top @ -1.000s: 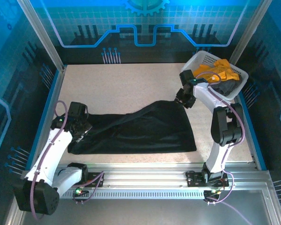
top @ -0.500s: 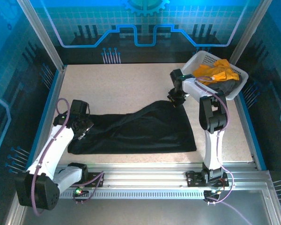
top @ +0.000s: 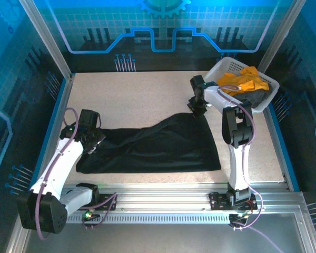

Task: Fold and stack the t-shirts

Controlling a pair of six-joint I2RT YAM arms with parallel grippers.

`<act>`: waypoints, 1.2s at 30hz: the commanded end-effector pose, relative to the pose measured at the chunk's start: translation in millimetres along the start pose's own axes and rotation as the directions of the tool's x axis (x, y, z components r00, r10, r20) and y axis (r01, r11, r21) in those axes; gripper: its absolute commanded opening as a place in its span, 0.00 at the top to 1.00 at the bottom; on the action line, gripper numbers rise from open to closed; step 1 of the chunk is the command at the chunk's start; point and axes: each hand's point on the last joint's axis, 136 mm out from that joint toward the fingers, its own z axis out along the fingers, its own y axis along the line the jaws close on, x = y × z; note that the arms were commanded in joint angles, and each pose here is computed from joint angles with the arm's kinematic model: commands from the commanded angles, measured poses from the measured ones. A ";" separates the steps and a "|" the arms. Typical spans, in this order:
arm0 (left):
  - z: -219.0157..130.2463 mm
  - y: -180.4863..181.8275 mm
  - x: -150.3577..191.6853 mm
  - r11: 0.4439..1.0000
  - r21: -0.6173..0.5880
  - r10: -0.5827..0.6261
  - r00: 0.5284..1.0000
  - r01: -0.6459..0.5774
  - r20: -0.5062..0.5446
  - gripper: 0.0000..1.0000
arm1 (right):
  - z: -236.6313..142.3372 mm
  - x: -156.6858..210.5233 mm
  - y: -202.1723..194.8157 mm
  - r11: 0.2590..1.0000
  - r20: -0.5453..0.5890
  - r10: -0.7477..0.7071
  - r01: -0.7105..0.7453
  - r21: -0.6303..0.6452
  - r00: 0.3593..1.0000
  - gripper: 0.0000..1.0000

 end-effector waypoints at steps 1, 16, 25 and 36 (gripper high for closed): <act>-6.3 -12.8 -4.1 0.999 0.039 0.009 1.000 -0.010 0.004 1.00 | 10.8 -1.2 -2.4 0.999 0.002 0.017 -0.017 0.034 1.000 0.66; -5.2 -50.0 -17.6 0.991 0.133 0.018 1.000 -0.019 0.006 1.00 | -9.6 -35.0 -12.3 0.998 0.102 -0.027 0.033 -0.055 0.994 1.00; -2.7 -99.1 -67.1 0.980 0.198 0.004 0.999 -0.014 0.051 1.00 | -19.6 -31.6 -18.3 0.984 0.039 -0.087 0.092 -0.153 0.995 1.00; -15.4 -132.2 -109.7 0.925 0.362 0.062 0.985 -0.117 0.161 1.00 | -28.4 -24.2 -28.4 0.971 0.008 -0.096 0.095 -0.221 0.995 1.00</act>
